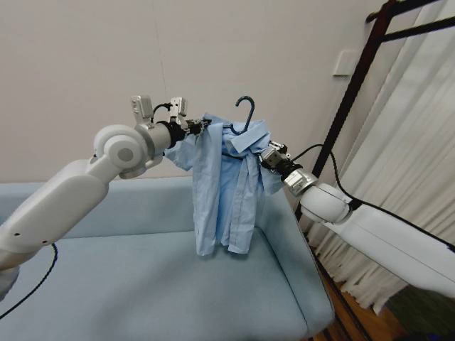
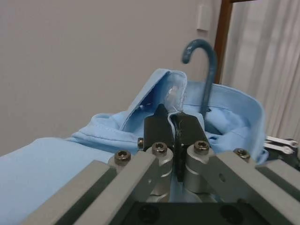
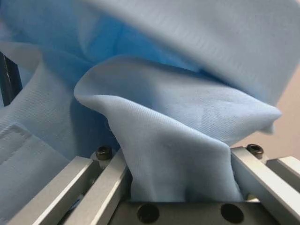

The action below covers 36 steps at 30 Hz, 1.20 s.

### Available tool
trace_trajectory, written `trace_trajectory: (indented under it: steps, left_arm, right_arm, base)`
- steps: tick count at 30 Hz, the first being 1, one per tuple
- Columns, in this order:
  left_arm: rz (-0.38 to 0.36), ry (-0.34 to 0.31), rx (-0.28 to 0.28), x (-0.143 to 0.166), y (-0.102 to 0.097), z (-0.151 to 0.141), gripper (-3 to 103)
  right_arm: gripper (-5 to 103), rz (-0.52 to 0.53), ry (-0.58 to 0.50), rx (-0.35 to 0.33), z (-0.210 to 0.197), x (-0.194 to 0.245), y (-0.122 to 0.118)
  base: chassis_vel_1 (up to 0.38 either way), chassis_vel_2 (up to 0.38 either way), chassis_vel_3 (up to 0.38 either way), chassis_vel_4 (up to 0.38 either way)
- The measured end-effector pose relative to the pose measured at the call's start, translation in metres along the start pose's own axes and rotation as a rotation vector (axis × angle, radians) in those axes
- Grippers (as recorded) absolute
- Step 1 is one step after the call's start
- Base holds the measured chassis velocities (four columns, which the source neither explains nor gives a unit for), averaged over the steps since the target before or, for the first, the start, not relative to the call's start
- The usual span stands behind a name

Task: Pick up the clothes from the sofa and hang them on the clothes hanger.

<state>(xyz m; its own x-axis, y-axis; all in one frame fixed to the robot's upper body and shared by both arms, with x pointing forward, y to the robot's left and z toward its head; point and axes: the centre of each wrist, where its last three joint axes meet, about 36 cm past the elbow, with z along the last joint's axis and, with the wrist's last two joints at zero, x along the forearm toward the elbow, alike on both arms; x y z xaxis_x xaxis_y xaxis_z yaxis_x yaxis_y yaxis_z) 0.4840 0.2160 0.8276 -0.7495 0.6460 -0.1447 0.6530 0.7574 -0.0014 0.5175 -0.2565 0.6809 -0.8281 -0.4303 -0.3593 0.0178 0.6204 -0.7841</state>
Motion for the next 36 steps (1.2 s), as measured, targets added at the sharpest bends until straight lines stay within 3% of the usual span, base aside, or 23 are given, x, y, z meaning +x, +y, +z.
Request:
trace_trajectory:
  steps: [5,9,14,16,17,19,21,23,27,30,33,36]
  left_arm:
    - [0.082,-0.046,-0.07,0.016,-0.004,0.012,0]
    - [0.097,-0.045,-0.076,0.028,-0.008,0.019,0]
    - [0.052,-0.018,-0.092,0.043,-0.003,0.044,0]
    - [-0.01,0.002,-0.115,0.048,0.012,0.063,0]
    - [-0.028,0.01,-0.119,0.049,0.018,0.071,6]
    - [-0.032,0.011,-0.12,0.049,0.019,0.073,6]
    - [-0.06,0.021,-0.125,0.055,0.028,0.084,22]
    - [-0.069,0.026,-0.128,0.059,0.03,0.086,22]
    - [-0.078,0.065,-0.155,0.091,0.032,0.089,43]
    - [-0.078,0.071,-0.169,0.106,0.031,0.086,48]
    - [-0.07,0.047,-0.193,0.126,0.028,0.064,65]
    - [-0.063,0.016,-0.166,0.133,0.032,0.043,70]
  right_arm:
    - [10,0.006,0.014,-0.03,-0.002,-0.01,-0.002]
    - [10,0.003,0.015,-0.04,-0.004,-0.015,-0.004]
    - [10,-0.011,0.01,-0.035,-0.005,-0.019,-0.01]
    - [10,-0.025,-0.001,-0.031,-0.008,-0.018,-0.013]
    - [10,-0.029,-0.005,-0.03,-0.01,-0.017,-0.013]
    - [10,-0.029,-0.007,-0.03,-0.011,-0.017,-0.013]
    - [10,-0.034,-0.019,-0.033,-0.015,-0.017,-0.012]
    - [10,-0.034,-0.021,-0.033,-0.016,-0.016,-0.012]
    - [10,-0.036,-0.029,-0.033,-0.019,-0.015,-0.012]
    - [10,-0.034,-0.028,-0.033,-0.019,-0.014,-0.014]
    - [10,-0.032,-0.028,-0.034,-0.019,-0.015,-0.016]
    - [10,-0.033,-0.033,-0.03,-0.018,-0.016,-0.015]
  base:
    - [0.0,0.0,0.0,0.0]
    - [0.0,0.0,0.0,0.0]
    - [0.0,0.0,0.0,0.0]
    - [0.0,0.0,0.0,0.0]
    - [0.0,0.0,0.0,0.0]
    - [0.0,0.0,0.0,0.0]
    - [0.0,0.0,0.0,0.0]
    - [0.0,0.0,0.0,0.0]
    - [0.0,0.0,0.0,0.0]
    - [0.0,0.0,0.0,0.0]
    - [0.0,0.0,0.0,0.0]
    - [0.0,0.0,0.0,0.0]
